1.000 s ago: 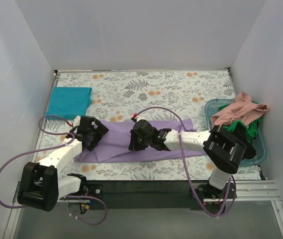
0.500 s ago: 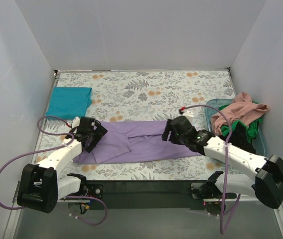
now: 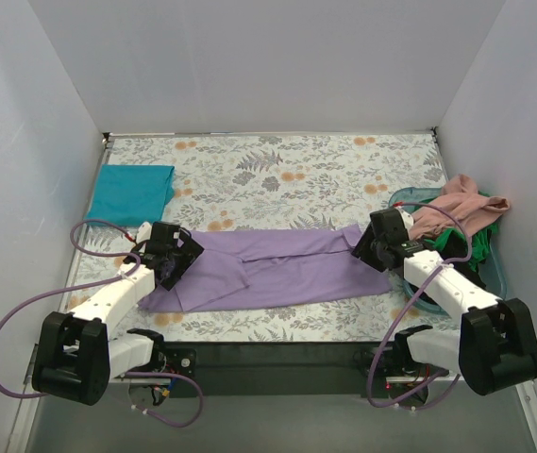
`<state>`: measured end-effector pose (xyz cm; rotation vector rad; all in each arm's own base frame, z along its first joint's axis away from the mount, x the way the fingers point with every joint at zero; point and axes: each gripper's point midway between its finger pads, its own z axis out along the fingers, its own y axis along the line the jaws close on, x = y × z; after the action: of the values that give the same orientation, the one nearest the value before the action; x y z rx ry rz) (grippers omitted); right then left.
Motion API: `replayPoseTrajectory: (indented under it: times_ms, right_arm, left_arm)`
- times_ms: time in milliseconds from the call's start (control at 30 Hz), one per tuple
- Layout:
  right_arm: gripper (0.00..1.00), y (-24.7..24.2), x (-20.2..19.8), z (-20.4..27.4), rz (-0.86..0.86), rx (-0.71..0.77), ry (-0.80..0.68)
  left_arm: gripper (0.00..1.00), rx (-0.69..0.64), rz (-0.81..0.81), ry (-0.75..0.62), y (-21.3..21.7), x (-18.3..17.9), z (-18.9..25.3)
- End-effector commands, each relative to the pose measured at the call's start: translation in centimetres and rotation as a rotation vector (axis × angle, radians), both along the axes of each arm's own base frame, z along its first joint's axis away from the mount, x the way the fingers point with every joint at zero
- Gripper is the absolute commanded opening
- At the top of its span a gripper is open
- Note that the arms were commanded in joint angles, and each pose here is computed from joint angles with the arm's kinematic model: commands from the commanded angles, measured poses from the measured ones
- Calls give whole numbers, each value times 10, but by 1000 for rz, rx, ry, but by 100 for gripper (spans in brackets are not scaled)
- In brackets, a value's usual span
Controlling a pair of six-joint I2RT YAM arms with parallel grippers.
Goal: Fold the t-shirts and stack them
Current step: Fold the tshirt
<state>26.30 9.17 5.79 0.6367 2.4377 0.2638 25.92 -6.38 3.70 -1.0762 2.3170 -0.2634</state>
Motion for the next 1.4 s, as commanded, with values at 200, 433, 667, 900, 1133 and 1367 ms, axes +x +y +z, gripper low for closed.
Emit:
replayPoseTrajectory:
  times_ms: [200,433,667,900,1133,1367]
  right_arm:
    - [24,-2,40,29,-16,23,-115]
    - [43,6,42,34,30,66,-112]
    - [43,8,48,29,0,85,-84]
    - [39,-6,29,0,-55,34,-1]
    - [39,-21,19,-11,-102,-24,24]
    - [1,-18,39,9,-60,-30,-50]
  left_arm:
    - [98,58,13,55,12,-11,-9]
    - [98,53,9,49,11,-10,-7]
    - [98,53,9,49,11,-11,-8]
    - [98,69,27,62,15,-12,-9]
    - [98,69,32,63,15,-12,-9]
    - [98,80,35,69,17,-12,-11]
